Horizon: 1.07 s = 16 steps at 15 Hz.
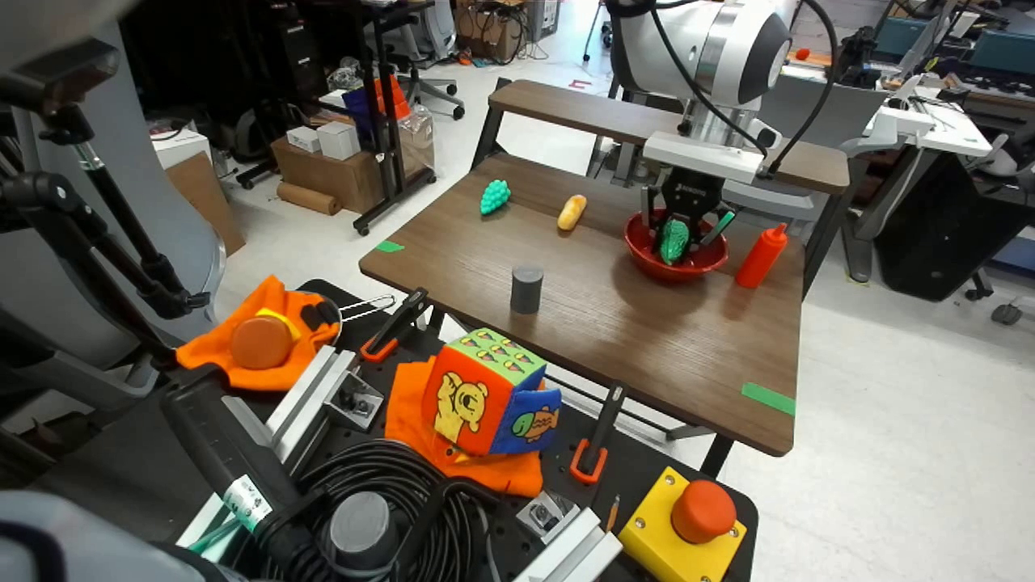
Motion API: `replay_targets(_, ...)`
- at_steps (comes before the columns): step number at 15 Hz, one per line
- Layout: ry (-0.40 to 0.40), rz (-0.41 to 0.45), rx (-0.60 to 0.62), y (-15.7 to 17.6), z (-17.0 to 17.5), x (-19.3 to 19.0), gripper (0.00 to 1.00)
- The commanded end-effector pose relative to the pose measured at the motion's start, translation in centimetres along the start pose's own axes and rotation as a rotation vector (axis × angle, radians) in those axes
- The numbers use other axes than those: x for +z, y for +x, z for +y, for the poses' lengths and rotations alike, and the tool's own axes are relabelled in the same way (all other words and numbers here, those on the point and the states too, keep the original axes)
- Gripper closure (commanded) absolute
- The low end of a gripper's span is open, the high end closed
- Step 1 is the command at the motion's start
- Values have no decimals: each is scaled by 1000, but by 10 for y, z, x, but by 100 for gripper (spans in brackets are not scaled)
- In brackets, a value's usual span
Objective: Remove the green object from the bowl
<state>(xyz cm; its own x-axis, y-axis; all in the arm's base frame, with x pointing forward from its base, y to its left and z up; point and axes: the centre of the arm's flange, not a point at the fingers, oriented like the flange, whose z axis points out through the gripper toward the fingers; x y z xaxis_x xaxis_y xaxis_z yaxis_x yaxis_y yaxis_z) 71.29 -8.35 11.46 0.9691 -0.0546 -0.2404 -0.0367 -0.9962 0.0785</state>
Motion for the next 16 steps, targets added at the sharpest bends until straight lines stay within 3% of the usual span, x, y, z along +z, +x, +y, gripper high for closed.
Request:
replay_targets(1, -27, 53, -78, -17, -20, -47, 81)
replay_targets(4, -65, 91, -131, -56, -35, -89, 81)
replay_targets(8, -66, 93, -237, -96, -57, -116, 81)
replay_targets(12, -74, 38, -328, -137, -88, -101, 81)
replay_targets(16, -186, 9, -500, -161, -118, -60, 81)
